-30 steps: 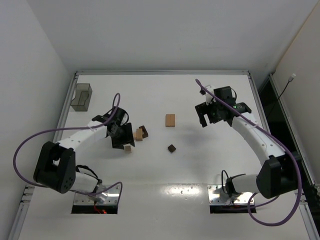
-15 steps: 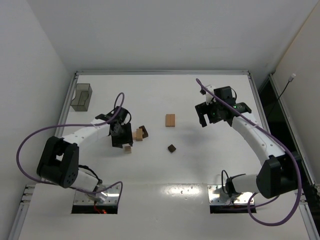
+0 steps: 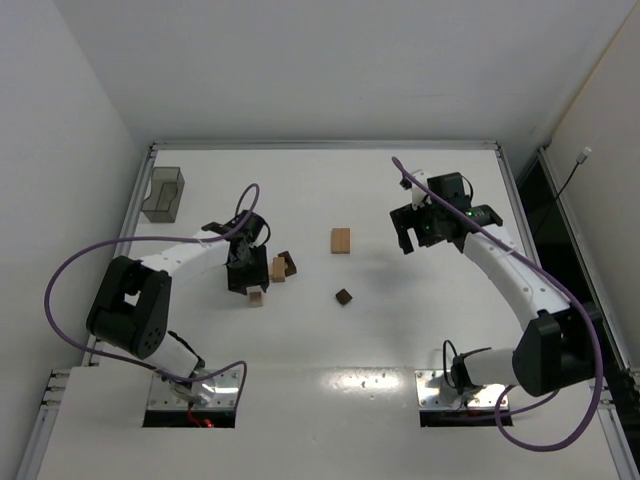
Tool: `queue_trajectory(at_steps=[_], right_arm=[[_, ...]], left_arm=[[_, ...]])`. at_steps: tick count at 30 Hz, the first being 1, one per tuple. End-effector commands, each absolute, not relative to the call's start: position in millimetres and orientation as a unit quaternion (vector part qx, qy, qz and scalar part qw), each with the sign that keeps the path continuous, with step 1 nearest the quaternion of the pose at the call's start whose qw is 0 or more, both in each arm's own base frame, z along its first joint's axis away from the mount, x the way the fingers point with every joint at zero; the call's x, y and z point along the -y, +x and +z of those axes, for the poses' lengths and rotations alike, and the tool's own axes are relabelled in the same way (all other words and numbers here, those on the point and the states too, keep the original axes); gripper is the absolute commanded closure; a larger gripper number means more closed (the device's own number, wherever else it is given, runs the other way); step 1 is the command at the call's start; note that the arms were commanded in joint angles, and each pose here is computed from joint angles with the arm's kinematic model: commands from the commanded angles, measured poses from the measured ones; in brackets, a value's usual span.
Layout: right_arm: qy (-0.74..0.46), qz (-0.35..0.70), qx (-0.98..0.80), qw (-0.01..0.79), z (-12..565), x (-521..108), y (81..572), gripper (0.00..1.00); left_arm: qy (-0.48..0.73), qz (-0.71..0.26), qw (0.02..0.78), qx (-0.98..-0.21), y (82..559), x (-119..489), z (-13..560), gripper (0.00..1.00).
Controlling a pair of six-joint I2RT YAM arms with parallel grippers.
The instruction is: Build the wood block tower
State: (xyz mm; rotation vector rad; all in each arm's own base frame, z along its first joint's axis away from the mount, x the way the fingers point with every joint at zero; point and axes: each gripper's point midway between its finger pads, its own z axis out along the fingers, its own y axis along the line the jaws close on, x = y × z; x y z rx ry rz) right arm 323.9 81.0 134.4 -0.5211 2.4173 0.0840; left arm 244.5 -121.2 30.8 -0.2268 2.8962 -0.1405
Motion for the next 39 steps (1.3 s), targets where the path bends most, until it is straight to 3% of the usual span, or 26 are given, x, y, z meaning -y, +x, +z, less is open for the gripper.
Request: queue_trajectory(at_steps=[1,22,28,29,32,33,39], right_arm=[[-0.195,0.043,-0.916,0.348,143,-87,336,0.18],[-0.187,0.046,-0.922,0.335,134,-88,336,0.18],[-0.187,0.046,-0.921,0.339,135,-88,338,0.18],[-0.187,0.046,-0.922,0.335,132,-88,338,0.18],[-0.187,0.046,-0.922,0.335,132,-88,338,0.18],[-0.187,0.046,-0.922,0.335,132,-88,338,0.19],[-0.181,0.043,-0.922,0.339,135,-87,338,0.19]], left_arm=[[-0.071,-0.043,0.122,-0.989,246,121,33,0.54],[-0.074,-0.043,0.091,-0.992,230,120,19,0.61],[-0.077,-0.051,0.081,-0.992,227,123,15,0.7],[-0.077,-0.051,0.081,-0.992,228,124,13,0.74],[-0.077,-0.056,0.081,-0.992,232,127,14,0.97],[-0.077,-0.064,0.096,-0.99,244,132,25,1.0],[-0.048,-0.115,0.199,-0.972,299,178,100,1.0]])
